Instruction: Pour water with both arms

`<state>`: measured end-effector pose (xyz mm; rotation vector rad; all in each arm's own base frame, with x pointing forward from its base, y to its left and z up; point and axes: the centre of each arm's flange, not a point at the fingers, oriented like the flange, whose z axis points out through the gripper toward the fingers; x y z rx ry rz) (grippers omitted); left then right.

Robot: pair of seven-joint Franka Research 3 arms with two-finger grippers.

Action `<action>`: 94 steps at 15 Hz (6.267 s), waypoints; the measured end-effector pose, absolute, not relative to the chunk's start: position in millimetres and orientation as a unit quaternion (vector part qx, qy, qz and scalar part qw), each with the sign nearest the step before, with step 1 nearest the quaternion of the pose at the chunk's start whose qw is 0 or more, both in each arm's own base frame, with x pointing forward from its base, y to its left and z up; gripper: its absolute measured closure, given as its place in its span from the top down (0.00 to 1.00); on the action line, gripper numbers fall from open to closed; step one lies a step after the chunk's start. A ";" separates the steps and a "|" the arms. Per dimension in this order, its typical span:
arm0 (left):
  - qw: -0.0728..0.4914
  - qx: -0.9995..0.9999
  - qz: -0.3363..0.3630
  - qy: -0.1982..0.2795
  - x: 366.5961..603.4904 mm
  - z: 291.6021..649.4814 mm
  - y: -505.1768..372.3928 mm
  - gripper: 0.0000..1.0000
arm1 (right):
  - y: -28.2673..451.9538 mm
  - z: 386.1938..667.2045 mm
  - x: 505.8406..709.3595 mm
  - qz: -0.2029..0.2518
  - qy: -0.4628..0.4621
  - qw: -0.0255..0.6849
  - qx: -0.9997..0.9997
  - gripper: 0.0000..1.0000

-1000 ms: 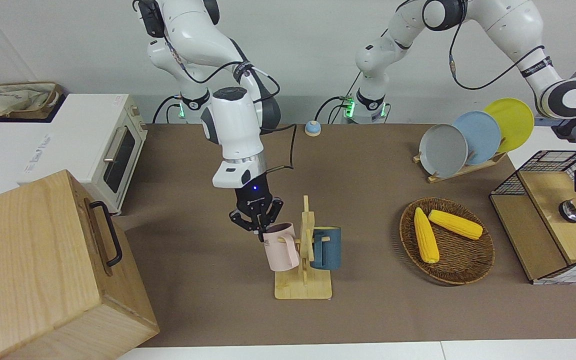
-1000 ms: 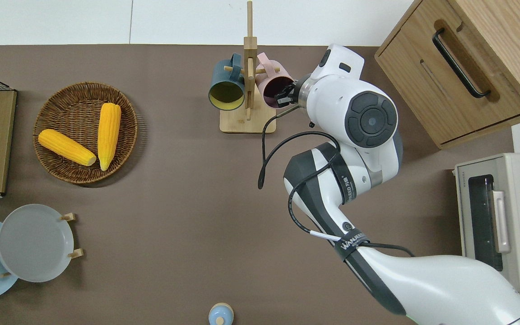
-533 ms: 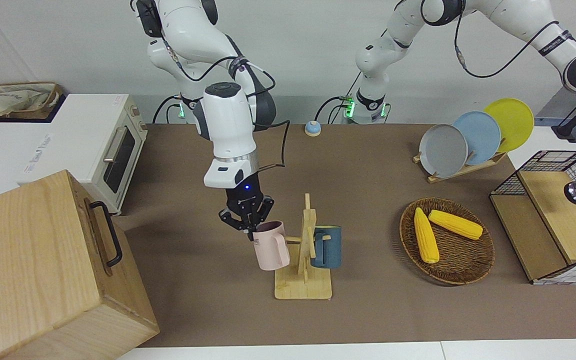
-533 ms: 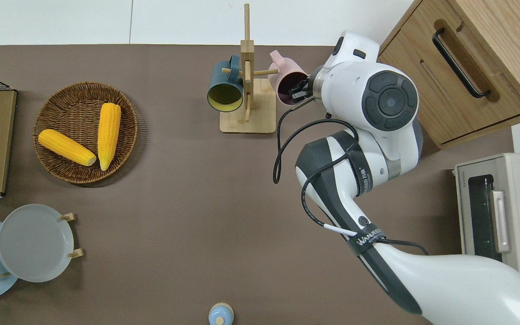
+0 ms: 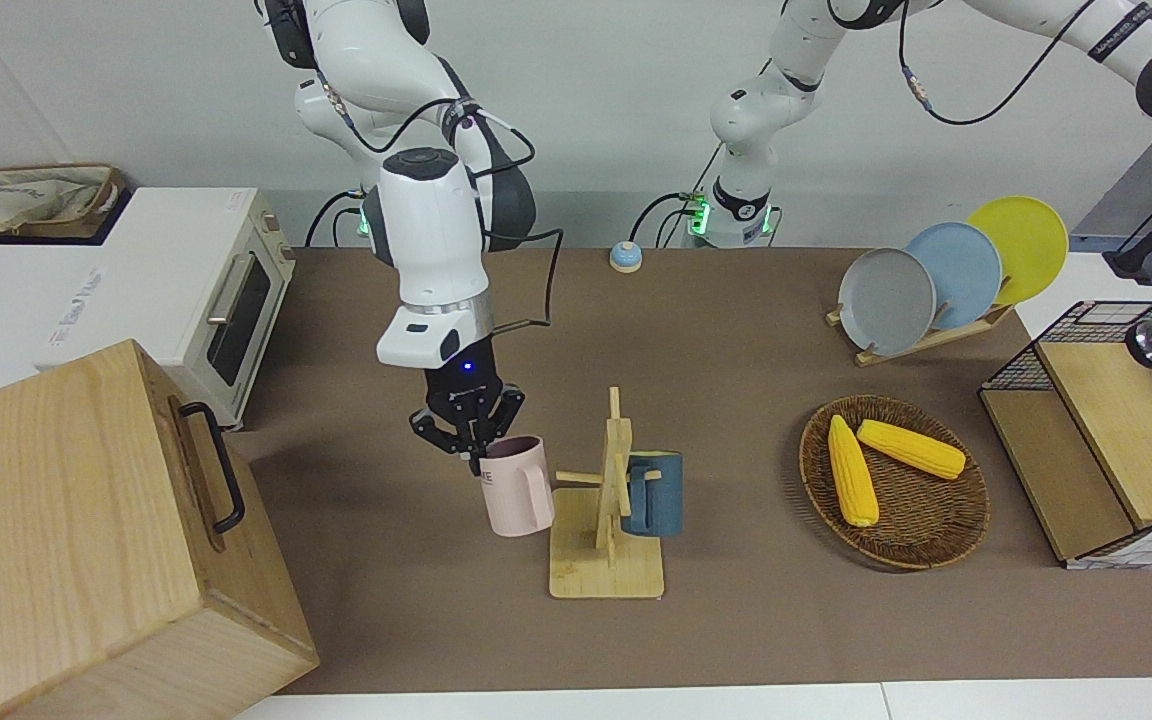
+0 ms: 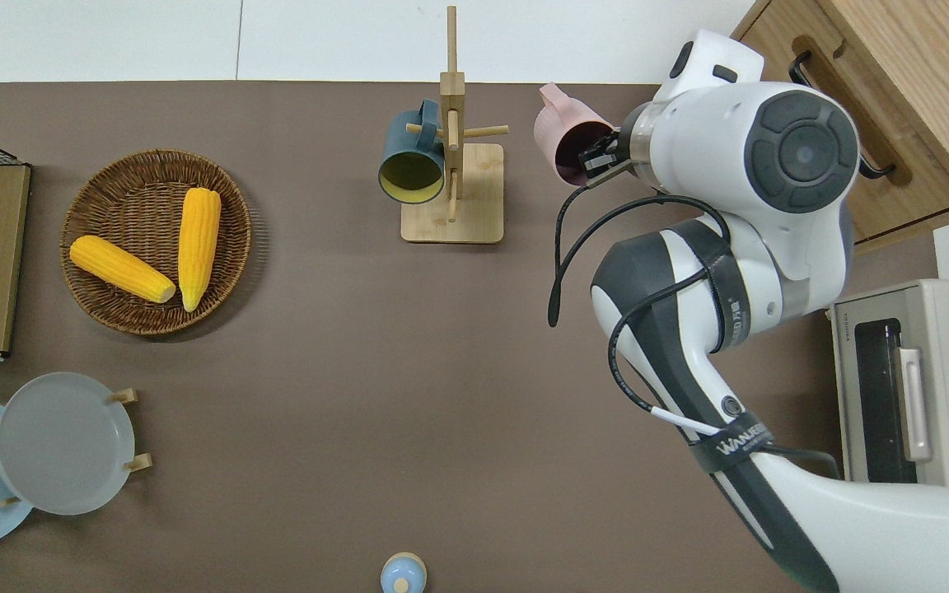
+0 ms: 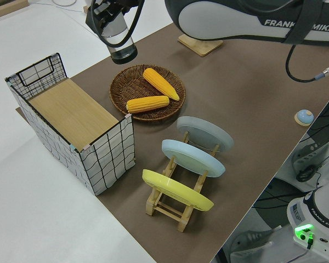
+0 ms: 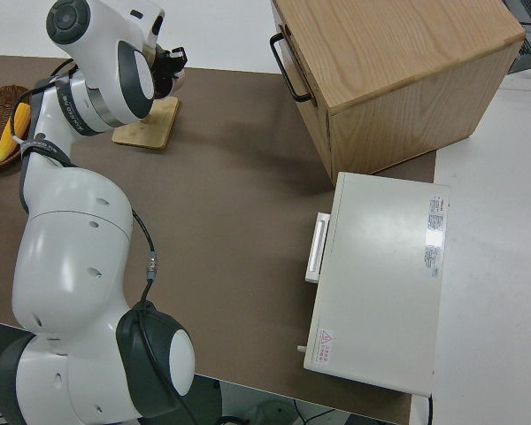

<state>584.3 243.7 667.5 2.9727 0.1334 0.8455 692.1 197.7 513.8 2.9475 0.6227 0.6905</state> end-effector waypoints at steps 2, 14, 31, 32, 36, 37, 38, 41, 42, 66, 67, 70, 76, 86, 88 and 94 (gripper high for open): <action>0.013 0.966 0.253 0.045 578.5 669.9 211.7 0.63 | 185.2 518.1 691.5 0.213 0.207 0.032 0.954 0.05; 0.010 0.979 0.199 0.038 498.4 627.7 59.3 0.63 | 177.9 489.7 636.9 -0.010 0.180 0.026 0.983 0.05; 0.001 0.984 0.180 0.008 441.8 574.1 15.8 0.63 | 438.6 414.9 538.8 -0.100 -0.091 -0.097 0.986 0.05; 0.001 0.984 0.176 0.004 439.2 569.8 11.8 0.63 | 452.2 406.2 534.7 -0.100 -0.099 -0.103 0.985 0.05; 0.004 0.987 0.161 -0.011 428.3 552.4 -3.9 0.63 | 478.3 375.7 527.7 -0.109 -0.124 -0.112 0.980 0.05; 0.005 0.987 0.160 -0.014 425.8 550.0 -6.5 0.63 | 479.6 368.8 529.2 -0.110 -0.130 -0.113 0.979 0.05; 0.005 0.987 0.158 -0.016 423.5 548.2 -8.4 0.63 | 480.6 362.2 530.9 -0.109 -0.132 -0.114 0.979 0.05; 0.008 0.987 0.157 -0.016 419.7 545.8 -10.4 0.63 | 484.8 356.4 535.4 -0.096 -0.139 -0.127 0.977 0.13; 0.009 0.988 0.156 -0.015 419.1 545.1 -10.5 0.63 | 486.0 356.2 536.8 -0.091 -0.141 -0.132 0.977 0.22; 0.033 0.992 0.072 -0.102 410.0 458.9 -177.5 0.63 | 244.9 575.6 580.4 -0.019 -0.073 -0.041 0.996 1.00; 0.033 0.992 0.068 -0.104 410.7 454.6 -179.3 0.63 | 227.4 579.5 584.2 -0.013 -0.066 -0.036 0.997 1.00; 0.032 0.992 0.054 -0.109 412.0 442.9 -183.8 0.63 | 150.9 597.0 593.8 0.002 -0.031 -0.030 0.999 1.00; 0.029 0.993 0.018 -0.112 416.6 425.4 -183.7 0.63 | 54.3 621.7 582.9 0.000 0.004 -0.023 1.000 1.00; 0.018 0.993 -0.010 -0.116 416.0 420.2 -180.7 0.63 | 17.2 624.7 575.8 -0.012 0.056 0.011 0.998 1.00; 0.017 0.993 -0.023 -0.116 415.4 422.4 -180.0 0.63 | 13.6 624.7 575.8 -0.013 0.053 0.011 0.998 1.00; 0.006 0.992 -0.054 -0.116 427.2 430.7 -176.9 0.63 | 16.3 630.5 573.0 -0.007 0.056 0.011 0.998 1.00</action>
